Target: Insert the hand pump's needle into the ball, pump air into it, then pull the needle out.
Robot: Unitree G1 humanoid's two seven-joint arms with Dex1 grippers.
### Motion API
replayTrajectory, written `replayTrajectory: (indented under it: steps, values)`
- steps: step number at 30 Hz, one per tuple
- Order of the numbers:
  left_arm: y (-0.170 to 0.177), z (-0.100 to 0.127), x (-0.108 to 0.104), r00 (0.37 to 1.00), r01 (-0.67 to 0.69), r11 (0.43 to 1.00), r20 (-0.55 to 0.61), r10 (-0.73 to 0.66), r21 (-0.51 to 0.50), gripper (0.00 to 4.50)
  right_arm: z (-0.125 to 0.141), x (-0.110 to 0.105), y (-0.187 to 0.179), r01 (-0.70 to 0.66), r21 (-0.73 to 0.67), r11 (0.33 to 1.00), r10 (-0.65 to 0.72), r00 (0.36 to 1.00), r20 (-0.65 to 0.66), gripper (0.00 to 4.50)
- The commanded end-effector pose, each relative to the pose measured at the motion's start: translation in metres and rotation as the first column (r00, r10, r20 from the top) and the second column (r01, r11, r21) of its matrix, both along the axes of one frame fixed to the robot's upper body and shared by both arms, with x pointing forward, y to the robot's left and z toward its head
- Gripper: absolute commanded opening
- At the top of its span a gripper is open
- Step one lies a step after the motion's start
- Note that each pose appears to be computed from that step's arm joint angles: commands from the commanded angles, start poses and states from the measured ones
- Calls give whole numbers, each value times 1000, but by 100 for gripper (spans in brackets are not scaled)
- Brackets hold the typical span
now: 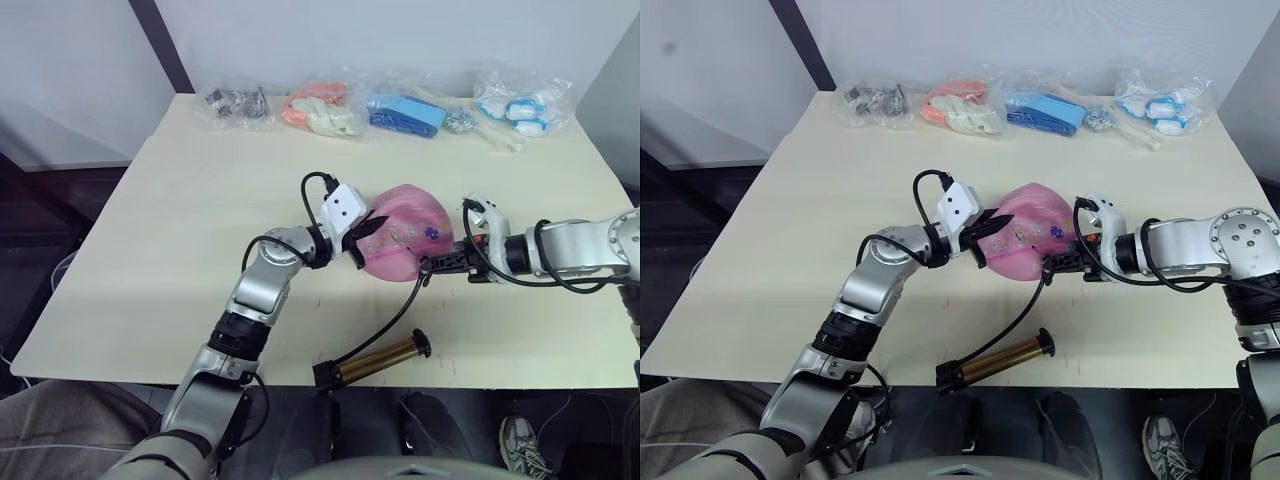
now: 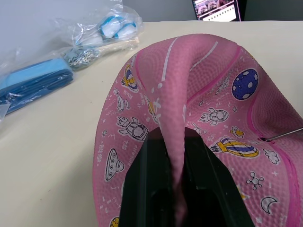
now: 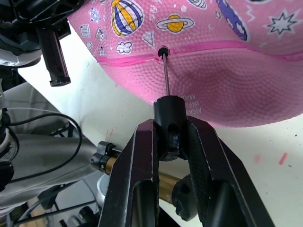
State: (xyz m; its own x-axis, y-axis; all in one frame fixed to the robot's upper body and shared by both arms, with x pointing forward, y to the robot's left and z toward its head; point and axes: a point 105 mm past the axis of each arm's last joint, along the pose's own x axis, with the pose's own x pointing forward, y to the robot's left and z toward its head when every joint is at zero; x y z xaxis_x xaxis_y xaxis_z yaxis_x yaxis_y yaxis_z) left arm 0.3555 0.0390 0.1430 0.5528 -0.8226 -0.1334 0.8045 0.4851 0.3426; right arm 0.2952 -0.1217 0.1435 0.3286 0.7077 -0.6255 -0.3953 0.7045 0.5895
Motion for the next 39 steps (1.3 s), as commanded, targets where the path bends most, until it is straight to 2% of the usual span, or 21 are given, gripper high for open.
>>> replayTrajectory:
  steps: [1,21,39]
  values:
    - [-3,-23,-6,997,25,999,-67,-21,46,4,-1,-5,5,-53,4,999,53,998,-34,32]
    - [-4,-22,-13,997,46,998,-66,-44,34,4,-6,12,5,-10,45,999,18,983,-184,32]
    - [-9,-24,-18,994,60,998,-97,-57,24,4,19,40,9,98,103,990,-82,985,-152,32]
